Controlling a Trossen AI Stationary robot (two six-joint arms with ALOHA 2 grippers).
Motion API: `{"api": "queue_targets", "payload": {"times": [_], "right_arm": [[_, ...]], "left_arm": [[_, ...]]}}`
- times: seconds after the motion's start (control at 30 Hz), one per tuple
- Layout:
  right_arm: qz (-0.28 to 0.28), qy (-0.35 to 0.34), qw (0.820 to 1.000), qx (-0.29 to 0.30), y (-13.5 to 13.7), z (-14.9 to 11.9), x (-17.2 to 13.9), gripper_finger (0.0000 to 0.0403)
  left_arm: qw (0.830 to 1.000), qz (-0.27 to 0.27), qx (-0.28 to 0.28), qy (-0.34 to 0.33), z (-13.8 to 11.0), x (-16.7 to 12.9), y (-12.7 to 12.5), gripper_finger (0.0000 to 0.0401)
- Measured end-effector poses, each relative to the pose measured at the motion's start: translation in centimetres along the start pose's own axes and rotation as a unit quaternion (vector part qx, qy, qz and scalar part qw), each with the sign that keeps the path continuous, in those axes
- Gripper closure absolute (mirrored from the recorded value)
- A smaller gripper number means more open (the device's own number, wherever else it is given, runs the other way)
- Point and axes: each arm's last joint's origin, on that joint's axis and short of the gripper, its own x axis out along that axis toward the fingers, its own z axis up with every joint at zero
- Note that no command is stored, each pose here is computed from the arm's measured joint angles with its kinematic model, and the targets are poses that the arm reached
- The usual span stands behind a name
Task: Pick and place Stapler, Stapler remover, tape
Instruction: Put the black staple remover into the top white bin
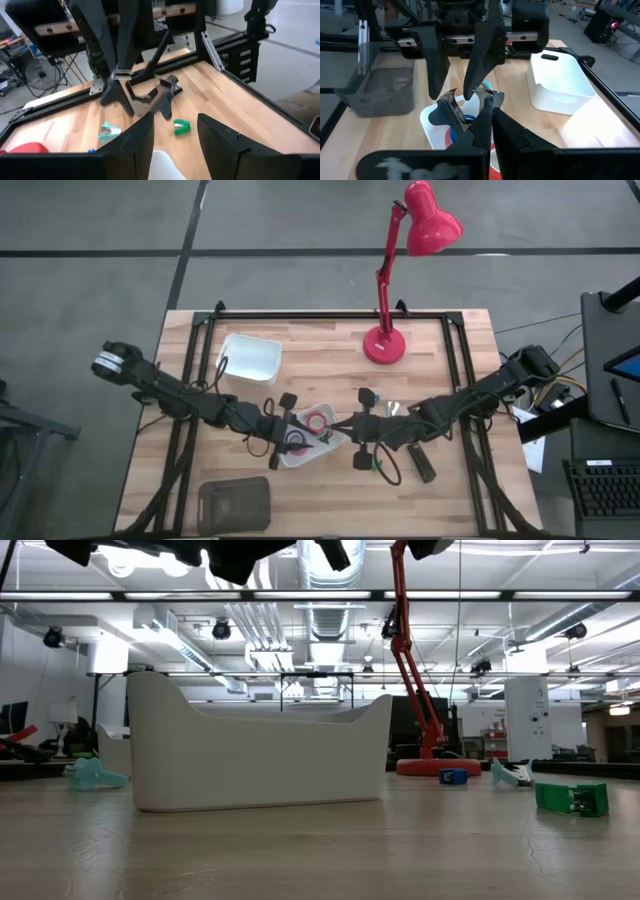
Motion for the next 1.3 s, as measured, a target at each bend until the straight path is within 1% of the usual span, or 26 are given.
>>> {"api": "queue_targets", "payload": {"times": [0.2, 0.37, 0.5, 0.63, 1.1, 1.3], "right_arm": [[0.0, -0.009, 1.0, 0.006, 0.02, 0.18, 0.0, 0.0394], [-0.001, -0.014, 1.0, 0.009, 0.03, 0.28, 0.02, 0.0394], [-0.022, -0.019, 1.0, 0.01, -0.08, 0.33, 0.01, 0.0394], [-0.022, -0.019, 1.0, 0.01, -0.08, 0.32, 0.02, 0.0394], [-0.022, -0.024, 0.999, 0.017, -0.06, 0.34, 0.05, 0.0394], [-0.021, -0.025, 0.999, 0.016, 0.04, 0.21, 0.27, 0.0394]], "left_arm": [[1.0, 0.004, -0.004, -0.018, 0.33, 0.01, 0.07, 0.0254], [1.0, 0.003, -0.004, -0.018, 0.32, 0.02, 0.05, 0.0272], [1.0, 0.003, -0.004, -0.018, 0.34, 0.01, 0.05, 0.0289], [1.0, 0.004, -0.005, -0.02, 0.38, 0.01, 0.07, 0.03], [0.999, 0.014, -0.015, -0.026, 0.52, 0.0, 0.14, 0.0309], [0.999, 0.014, -0.015, -0.026, 0.51, 0.01, 0.14, 0.0328]]}}
